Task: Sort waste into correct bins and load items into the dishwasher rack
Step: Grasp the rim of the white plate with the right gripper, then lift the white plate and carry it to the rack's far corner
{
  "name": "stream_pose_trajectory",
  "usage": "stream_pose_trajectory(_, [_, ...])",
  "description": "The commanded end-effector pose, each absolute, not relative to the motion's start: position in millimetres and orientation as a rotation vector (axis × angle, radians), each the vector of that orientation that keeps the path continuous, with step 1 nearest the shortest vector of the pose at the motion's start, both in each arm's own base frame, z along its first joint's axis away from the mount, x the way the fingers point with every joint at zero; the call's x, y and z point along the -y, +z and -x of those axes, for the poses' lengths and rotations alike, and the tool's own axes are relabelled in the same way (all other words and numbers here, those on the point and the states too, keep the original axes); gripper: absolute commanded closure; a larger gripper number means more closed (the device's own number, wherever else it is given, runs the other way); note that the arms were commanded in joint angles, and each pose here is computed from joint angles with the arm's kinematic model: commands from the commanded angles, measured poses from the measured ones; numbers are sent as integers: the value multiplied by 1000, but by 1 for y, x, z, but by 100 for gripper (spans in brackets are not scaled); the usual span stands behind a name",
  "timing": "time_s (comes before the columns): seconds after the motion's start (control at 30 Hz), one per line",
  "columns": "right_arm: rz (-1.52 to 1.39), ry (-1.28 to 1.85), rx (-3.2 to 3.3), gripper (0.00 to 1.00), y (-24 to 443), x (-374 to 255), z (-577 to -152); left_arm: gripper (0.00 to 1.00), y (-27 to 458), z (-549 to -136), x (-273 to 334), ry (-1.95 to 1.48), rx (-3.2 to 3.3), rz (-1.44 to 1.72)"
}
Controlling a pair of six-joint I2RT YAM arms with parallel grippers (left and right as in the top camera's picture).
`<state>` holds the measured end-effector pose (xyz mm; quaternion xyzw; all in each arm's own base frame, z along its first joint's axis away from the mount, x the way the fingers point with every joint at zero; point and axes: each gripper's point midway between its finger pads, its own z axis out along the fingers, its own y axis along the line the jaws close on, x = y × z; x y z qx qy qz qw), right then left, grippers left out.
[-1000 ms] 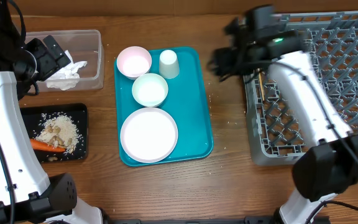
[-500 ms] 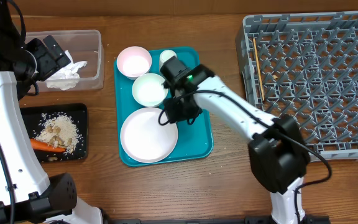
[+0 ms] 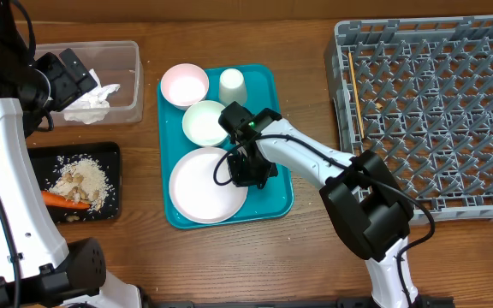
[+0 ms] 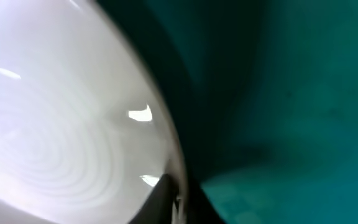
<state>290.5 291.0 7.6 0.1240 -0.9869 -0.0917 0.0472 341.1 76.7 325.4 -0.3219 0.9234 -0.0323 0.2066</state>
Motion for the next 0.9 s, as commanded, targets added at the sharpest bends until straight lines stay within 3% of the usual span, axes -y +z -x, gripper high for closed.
stream_pose_trajectory(0.0, [-353, -256, 3009, 96, 2, -288, -290, 0, 325, -340, -80, -79, -2565, 921])
stream_pose_trajectory(0.3, [-380, -207, 3029, 96, 71, -267, -293, 0, 325, -340, -80, -79, -2565, 921])
stream_pose_trajectory(0.4, [-339, -88, 3180, 96, 117, -229, -312, 0, 325, -340, -80, -79, -2565, 921])
stream_pose_trajectory(0.57, [-241, -173, 3341, 96, 189, -168, -327, 0, 325, -340, -80, -79, -2565, 921])
stream_pose_trajectory(0.73, [161, 76, 3579, 96, 243, -68, -355, 0, 325, -340, -80, -79, -2565, 921])
stream_pose_trajectory(0.87, [778, 511, 3715, 96, 294, 50, -383, 0, 325, -340, -80, -79, -2565, 921])
